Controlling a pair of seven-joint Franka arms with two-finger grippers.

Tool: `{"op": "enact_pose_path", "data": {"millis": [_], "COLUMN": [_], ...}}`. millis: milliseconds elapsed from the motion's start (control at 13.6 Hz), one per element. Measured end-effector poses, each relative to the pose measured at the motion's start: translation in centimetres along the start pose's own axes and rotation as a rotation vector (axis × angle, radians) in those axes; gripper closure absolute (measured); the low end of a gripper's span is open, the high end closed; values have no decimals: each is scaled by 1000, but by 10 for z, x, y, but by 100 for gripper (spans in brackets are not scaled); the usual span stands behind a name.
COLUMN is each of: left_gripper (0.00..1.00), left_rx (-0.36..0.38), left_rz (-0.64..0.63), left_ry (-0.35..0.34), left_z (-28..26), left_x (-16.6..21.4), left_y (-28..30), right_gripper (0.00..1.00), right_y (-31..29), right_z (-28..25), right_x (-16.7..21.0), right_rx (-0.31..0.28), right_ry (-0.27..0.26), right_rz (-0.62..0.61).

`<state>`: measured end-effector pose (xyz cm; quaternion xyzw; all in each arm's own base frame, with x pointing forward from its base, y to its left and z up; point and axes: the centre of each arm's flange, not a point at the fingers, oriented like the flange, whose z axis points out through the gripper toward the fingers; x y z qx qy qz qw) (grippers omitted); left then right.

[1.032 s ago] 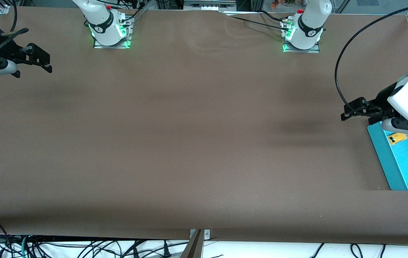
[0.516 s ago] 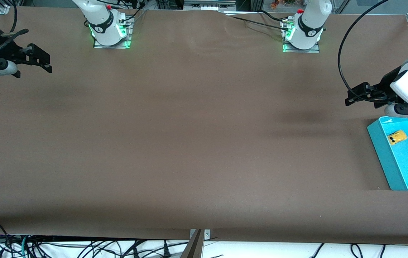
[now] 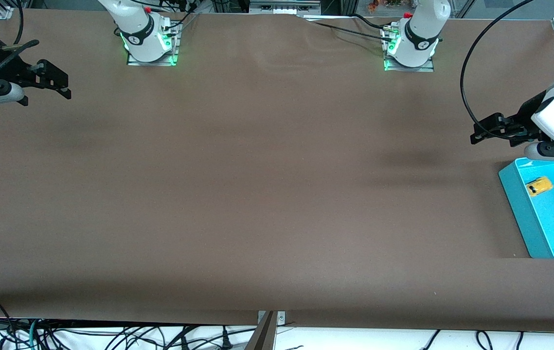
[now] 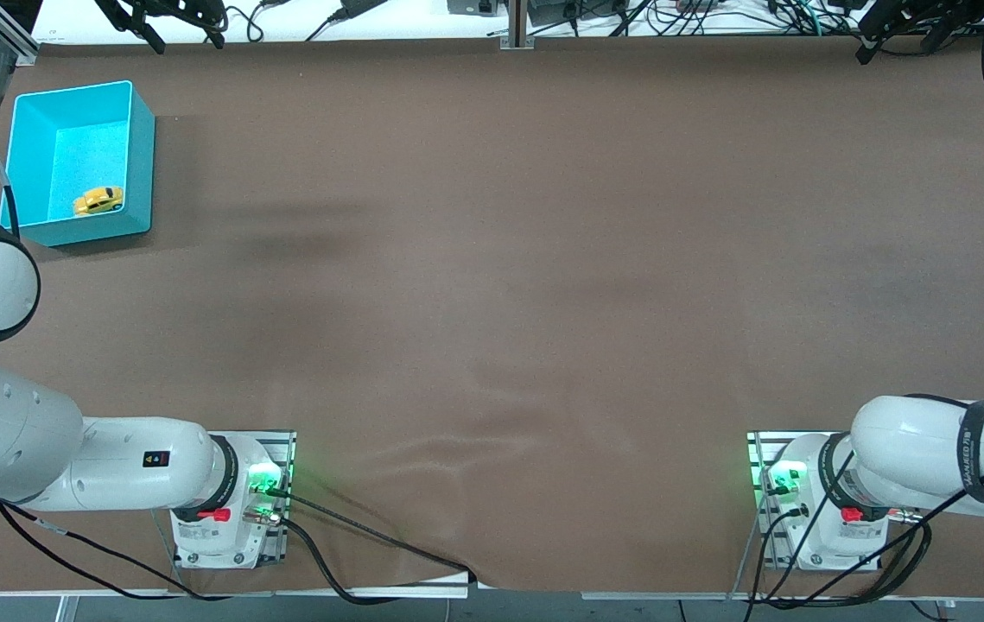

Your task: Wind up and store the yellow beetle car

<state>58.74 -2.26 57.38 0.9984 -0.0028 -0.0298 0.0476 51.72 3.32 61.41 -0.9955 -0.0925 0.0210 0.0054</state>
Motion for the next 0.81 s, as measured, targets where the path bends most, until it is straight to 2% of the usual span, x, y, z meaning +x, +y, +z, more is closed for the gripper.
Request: {"op": "enact_pose_path", "data": {"millis": [811], "left_gripper": [0], "left_rx": [0], "left_rz": [-3], "left_ry": [-3], "left_z": [2], "left_x": [1], "left_y": [-1], "right_gripper": [0], "right_y": [0], "right_z": [1], "right_x": [0], "right_rx": [1], "right_ry": [-3], "right_rz": [-1]}}
